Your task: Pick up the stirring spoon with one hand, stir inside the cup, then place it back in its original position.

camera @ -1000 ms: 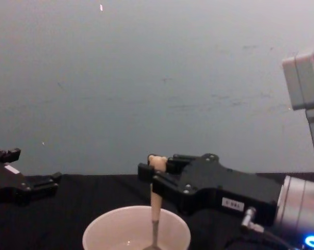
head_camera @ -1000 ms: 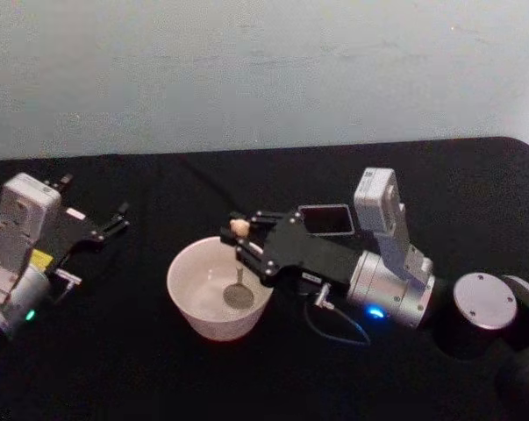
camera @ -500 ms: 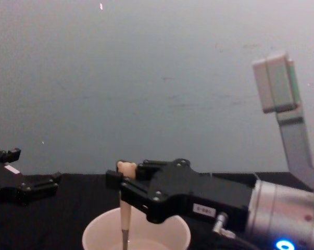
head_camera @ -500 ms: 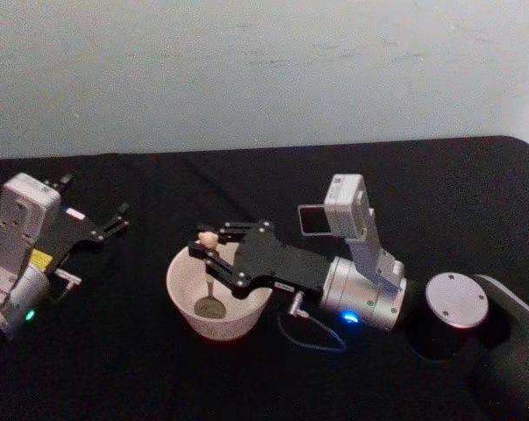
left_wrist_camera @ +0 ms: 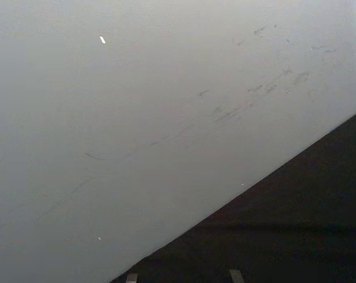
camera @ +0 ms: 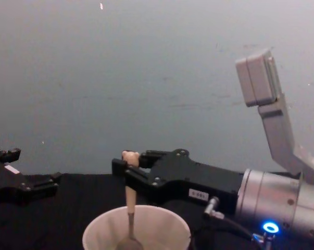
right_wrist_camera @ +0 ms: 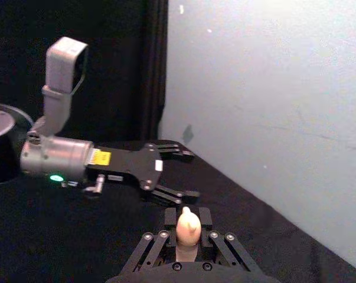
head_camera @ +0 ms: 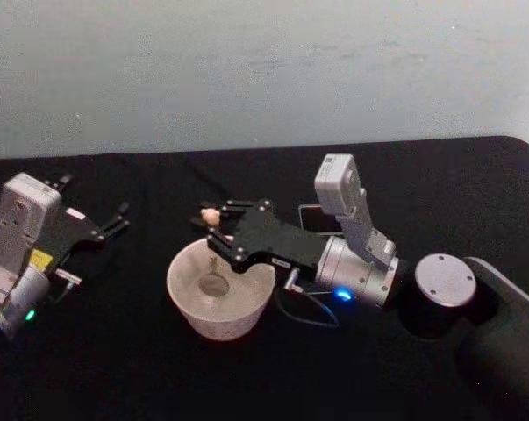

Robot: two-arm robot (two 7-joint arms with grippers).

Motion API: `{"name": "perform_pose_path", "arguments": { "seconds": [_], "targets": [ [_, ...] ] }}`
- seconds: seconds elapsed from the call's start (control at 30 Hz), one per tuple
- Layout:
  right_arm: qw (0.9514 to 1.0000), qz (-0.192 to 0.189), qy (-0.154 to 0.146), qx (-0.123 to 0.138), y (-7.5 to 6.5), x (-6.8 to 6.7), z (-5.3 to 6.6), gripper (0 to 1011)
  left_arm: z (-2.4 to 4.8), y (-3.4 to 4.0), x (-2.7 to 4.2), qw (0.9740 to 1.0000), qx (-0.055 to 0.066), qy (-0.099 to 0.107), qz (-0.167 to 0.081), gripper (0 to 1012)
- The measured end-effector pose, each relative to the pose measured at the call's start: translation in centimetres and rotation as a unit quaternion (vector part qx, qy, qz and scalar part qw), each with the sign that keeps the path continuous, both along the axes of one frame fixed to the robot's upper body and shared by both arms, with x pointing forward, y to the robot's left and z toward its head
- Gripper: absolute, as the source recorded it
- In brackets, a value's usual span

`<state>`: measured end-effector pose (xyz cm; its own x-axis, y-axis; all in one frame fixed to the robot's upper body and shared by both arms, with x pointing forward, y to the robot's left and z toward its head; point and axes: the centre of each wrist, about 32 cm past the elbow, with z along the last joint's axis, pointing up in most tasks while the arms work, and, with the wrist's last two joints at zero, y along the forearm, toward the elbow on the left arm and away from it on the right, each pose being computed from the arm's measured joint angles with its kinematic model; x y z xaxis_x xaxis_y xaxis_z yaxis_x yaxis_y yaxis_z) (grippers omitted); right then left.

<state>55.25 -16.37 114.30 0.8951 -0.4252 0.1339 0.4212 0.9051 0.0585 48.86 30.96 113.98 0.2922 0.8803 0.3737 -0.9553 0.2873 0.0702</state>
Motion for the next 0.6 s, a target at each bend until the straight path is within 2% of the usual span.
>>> {"name": "perform_pose_path", "arguments": {
  "seconds": [0.23,0.6],
  "targets": [
    [0.9998,-0.019,-0.002,0.000,-0.9,0.2,0.1,214,0.00,0.00,0.00,1.0000,0.000,0.000,0.000,1001],
    [0.9996,-0.029,-0.004,0.002,-1.5,-0.1,0.2,214,0.00,0.00,0.00,1.0000,0.000,0.000,0.000,1001]
  ]
}}
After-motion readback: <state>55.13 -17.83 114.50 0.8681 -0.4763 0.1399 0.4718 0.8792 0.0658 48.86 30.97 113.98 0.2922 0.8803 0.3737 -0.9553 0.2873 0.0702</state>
